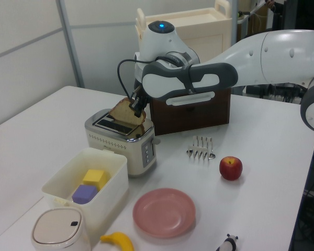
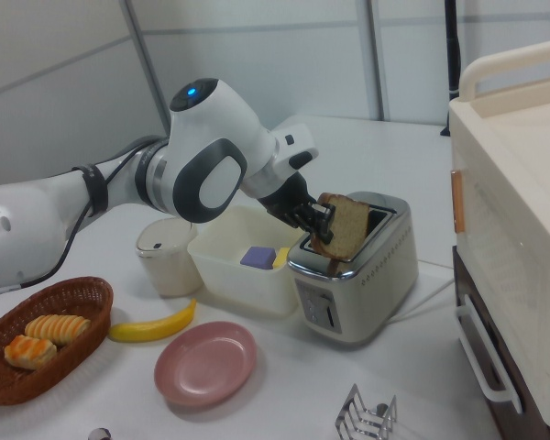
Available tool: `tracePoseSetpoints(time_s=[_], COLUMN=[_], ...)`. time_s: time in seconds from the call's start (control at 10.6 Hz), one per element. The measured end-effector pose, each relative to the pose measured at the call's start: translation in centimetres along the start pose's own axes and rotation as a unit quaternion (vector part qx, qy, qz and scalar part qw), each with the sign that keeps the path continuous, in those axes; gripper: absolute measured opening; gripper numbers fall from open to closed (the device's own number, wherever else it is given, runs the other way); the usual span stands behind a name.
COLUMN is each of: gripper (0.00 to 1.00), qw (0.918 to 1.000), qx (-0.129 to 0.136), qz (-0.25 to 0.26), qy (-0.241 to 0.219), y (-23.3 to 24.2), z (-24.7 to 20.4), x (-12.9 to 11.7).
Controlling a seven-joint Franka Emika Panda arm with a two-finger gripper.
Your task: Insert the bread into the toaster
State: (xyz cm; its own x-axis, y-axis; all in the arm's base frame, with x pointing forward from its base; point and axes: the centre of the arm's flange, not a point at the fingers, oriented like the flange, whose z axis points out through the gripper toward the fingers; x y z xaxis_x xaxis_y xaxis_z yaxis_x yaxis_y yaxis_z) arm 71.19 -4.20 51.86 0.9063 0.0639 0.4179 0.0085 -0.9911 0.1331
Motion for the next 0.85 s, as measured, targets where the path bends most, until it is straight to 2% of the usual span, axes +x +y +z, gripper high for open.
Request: tracePoseSetpoints(time_s=[0.19, 0.28, 0.47, 0.56, 0.75, 0.85], gripper=[0.12, 0.18, 0.49, 0.62, 0.95, 1.0], qw=[0.9995, 0.9988, 0.9946, 0.9908, 0.9837, 0.9826], qx=[0.017, 0.02, 0.018, 0.016, 0.016, 0.016], qz=[0.023, 0.041, 0.093, 0.118, 0.156, 0.163], qy=[0.008, 0.019, 0.042, 0.064, 0.087, 0.088], y=[0.6, 1.0, 1.2, 1.1, 1.0, 1.0], z=[0.1, 0.2, 0.7, 1.1, 1.7, 1.9], x=[0.1, 0.2, 0.6, 0.9, 1.3, 1.3])
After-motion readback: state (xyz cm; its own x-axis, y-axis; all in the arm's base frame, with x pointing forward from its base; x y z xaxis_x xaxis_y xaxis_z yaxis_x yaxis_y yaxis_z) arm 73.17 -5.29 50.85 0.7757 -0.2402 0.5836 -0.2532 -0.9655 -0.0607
